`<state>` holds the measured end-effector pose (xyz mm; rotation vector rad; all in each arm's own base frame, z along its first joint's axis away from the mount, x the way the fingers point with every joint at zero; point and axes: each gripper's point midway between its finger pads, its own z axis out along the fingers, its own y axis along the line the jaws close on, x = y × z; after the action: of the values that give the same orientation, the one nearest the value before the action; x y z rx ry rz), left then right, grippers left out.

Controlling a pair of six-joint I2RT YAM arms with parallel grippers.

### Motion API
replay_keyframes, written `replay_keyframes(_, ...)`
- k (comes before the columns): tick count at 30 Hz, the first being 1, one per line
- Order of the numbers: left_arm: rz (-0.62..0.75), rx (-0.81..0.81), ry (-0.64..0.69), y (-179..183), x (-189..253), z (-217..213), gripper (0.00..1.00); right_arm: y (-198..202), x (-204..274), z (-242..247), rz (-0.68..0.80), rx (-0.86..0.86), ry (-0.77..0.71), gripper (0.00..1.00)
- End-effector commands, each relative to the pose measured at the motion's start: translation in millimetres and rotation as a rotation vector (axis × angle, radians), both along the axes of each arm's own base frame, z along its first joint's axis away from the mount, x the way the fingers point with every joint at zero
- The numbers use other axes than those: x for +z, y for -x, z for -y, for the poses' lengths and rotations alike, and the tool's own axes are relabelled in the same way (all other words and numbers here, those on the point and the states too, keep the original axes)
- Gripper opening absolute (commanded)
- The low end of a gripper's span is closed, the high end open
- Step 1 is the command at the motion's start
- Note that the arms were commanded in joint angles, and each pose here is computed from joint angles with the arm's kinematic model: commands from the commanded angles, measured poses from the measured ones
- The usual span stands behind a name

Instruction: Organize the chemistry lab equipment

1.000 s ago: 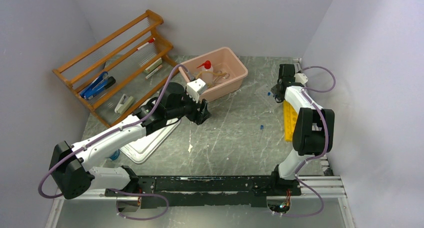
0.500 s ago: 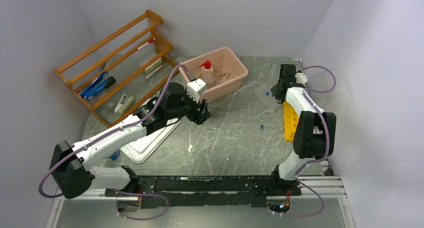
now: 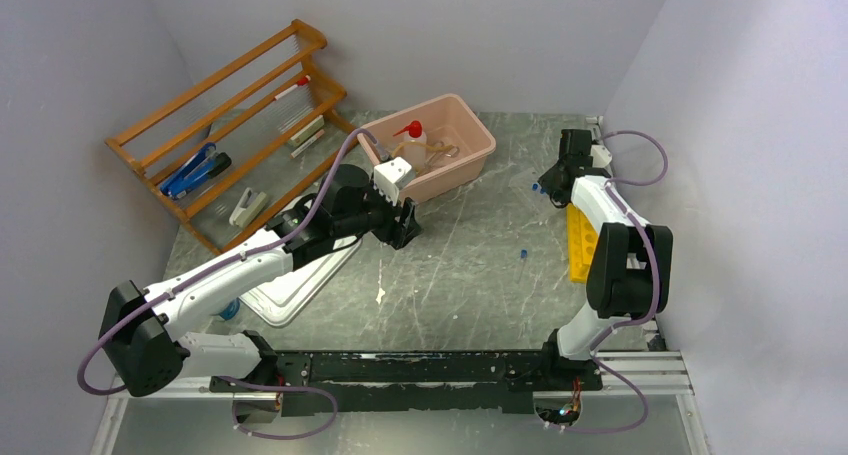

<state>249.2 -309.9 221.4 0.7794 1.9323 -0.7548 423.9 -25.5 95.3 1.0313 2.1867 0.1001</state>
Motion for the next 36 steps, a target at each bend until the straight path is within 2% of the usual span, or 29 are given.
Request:
replay_keyframes(1, 0.024, 0.011, 0.004, -4, 2, 0, 0.67, 1, 12, 0, 0.036, 0.011, -0.003, 0.24)
replay_keyframes(11, 0.023, 0.012, 0.004, -4, 1, -1, 0.67, 5, 12, -3, 0.040, 0.049, 0.001, 0.25)
replay_keyframes(18, 0.023, 0.010, 0.003, -4, 1, 0, 0.67, 5, 11, -5, 0.037, 0.075, 0.004, 0.35)
replay_keyframes(25, 0.024, 0.007, 0.007, -4, 3, 0, 0.67, 7, 35, 1, 0.078, 0.068, 0.041, 0.39)
replay_keyframes(31, 0.024, -0.004, 0.020, -2, 5, 2, 0.67, 26, 55, 11, 0.079, 0.049, 0.107, 0.44)
replay_keyframes(36, 0.018, -0.012, 0.039, 1, 8, 3, 0.68, 56, 42, 7, -0.004, 0.081, 0.107, 0.44)
